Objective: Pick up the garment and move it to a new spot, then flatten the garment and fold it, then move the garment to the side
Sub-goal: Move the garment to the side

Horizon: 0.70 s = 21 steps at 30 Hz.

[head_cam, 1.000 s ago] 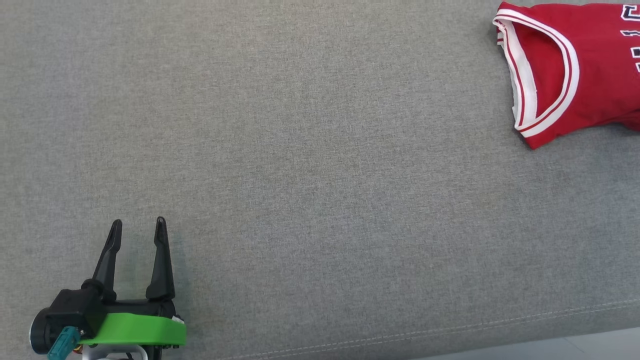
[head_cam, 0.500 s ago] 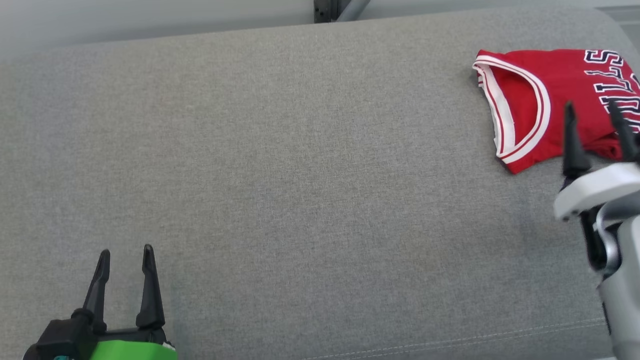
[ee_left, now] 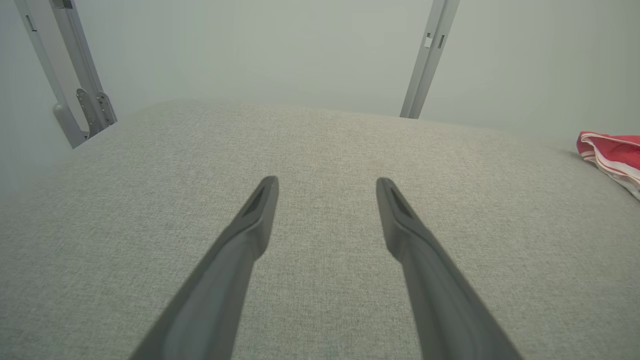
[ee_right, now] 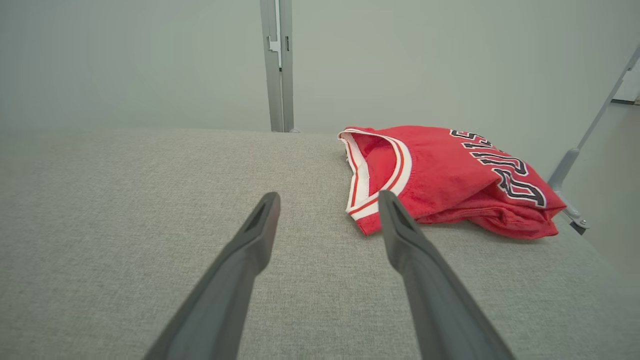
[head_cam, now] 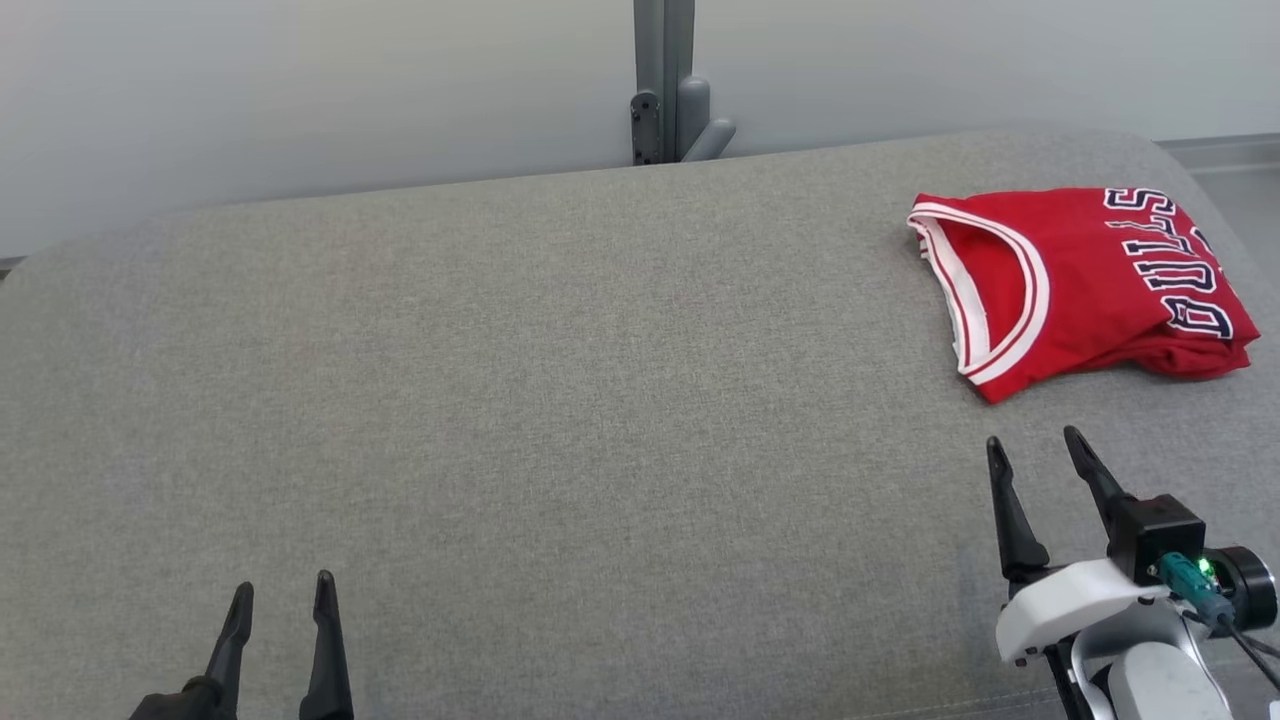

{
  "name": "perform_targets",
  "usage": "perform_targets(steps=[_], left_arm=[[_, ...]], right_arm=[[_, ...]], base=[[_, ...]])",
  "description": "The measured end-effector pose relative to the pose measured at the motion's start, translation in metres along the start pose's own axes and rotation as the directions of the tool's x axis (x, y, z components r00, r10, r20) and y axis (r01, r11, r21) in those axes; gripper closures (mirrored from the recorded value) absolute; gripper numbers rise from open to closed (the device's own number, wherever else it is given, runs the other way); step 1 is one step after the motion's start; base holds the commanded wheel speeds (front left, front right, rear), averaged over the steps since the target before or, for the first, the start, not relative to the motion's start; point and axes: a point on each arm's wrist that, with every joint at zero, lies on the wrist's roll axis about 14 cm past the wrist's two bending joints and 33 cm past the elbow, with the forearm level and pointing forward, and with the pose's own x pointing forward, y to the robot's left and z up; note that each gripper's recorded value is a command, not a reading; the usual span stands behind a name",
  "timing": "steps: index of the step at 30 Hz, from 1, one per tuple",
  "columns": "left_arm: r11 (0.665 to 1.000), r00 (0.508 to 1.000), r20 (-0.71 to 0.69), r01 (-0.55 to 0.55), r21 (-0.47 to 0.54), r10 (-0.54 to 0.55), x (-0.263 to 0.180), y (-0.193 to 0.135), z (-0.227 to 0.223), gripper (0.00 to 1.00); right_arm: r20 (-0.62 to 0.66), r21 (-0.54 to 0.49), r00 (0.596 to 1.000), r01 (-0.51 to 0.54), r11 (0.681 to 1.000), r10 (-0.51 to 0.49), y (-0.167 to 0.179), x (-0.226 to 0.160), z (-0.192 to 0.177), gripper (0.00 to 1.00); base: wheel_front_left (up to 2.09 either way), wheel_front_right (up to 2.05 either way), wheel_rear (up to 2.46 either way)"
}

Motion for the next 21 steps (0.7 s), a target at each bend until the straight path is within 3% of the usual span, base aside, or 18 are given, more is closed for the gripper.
perform_targets(steps=[6, 21], left_arm=[[1.0, 1.0, -0.011, 0.015, -0.009, -0.015, -0.003, -0.006, -0.004, 0.0], [1.0, 1.0, -0.007, 0.006, -0.008, -0.006, -0.002, -0.003, -0.003, 0.0]], right_arm=[[0.023, -0.086, 1.0, -0.003, 0.996, 0.005, 0.007, -0.012, 0.008, 0.0], [0.015, -0.086, 0.999, 0.034, 0.996, -0.033, -0.001, -0.016, 0.005, 0.0]], base=[[0.0, 0.0, 0.0], [0.0, 0.0, 0.0]])
